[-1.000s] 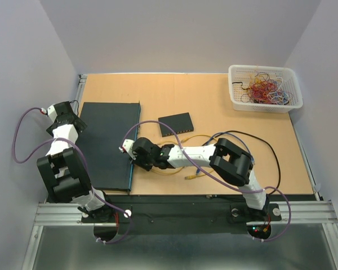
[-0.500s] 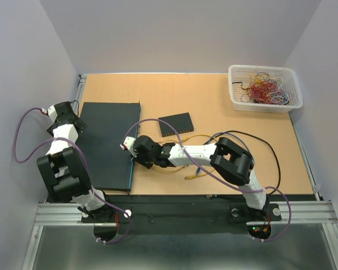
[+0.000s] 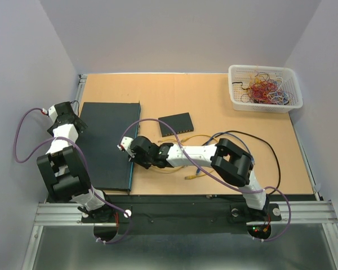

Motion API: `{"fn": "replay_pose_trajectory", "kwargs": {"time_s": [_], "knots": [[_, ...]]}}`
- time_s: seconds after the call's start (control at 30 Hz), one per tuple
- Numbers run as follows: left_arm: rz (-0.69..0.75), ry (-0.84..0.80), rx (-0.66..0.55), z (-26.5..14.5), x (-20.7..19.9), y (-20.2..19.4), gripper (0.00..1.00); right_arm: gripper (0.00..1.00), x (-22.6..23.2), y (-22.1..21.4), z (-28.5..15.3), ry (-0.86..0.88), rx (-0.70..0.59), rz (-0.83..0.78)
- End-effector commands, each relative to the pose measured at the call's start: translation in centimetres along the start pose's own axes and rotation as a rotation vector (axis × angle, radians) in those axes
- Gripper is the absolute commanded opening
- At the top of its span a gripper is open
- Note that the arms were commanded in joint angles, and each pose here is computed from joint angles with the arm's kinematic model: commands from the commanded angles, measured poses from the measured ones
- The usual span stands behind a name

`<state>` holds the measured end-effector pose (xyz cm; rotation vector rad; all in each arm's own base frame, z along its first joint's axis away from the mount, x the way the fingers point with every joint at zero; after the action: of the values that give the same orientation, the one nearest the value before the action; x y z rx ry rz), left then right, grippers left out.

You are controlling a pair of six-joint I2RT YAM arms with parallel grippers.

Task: Insert the plug into the switch port

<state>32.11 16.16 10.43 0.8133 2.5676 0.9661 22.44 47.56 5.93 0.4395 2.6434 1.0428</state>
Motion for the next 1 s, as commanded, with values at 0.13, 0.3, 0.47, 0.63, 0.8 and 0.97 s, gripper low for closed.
{"fn": "replay_pose_trajectory", "kwargs": {"time_s": [0.13, 0.3, 0.47, 0.63, 0.8, 0.97], "knots": [[-0.014, -0.009, -0.035, -0.5, -0.2, 1.4, 0.89, 0.0, 1.3, 3.8, -0.3, 0.011, -0.103, 0.012], [-0.016, -0.011, -0.034, -0.5, -0.3, 1.4, 0.89, 0.01, 1.5, 2.6, 0.6, 0.012, -0.067, 0.028], [-0.018, -0.016, -0.034, -0.5, -0.3, 1.5, 0.89, 0.0, 2.5, 2.6, 0.4, 0.039, -0.069, 0.026], [-0.02, -0.021, -0.04, -0.6, -0.4, 1.5, 0.89, 0.0, 3.4, 3.5, 0.2, 0.053, -0.088, 0.014], [-0.017, -0.022, -0.035, -0.6, -0.4, 1.4, 0.88, 0.01, 4.3, 4.5, -0.7, 0.067, -0.107, -0.011], [-0.019, -0.025, -0.038, -0.7, -0.4, 1.4, 0.89, 0.0, 4.0, 4.5, -1.2, 0.046, -0.109, -0.034]]}}
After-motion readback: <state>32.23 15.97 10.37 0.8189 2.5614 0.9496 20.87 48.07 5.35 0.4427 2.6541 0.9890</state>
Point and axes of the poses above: each gripper's point midway between its finger pads, its own z axis out along the fingers, its own x axis along the line the jaws close on, y = z × x, the point moved 2 cm from there along -z, back along the fingers, and after that the axes turned 2 degrees about -z, right-handed, at the moved point
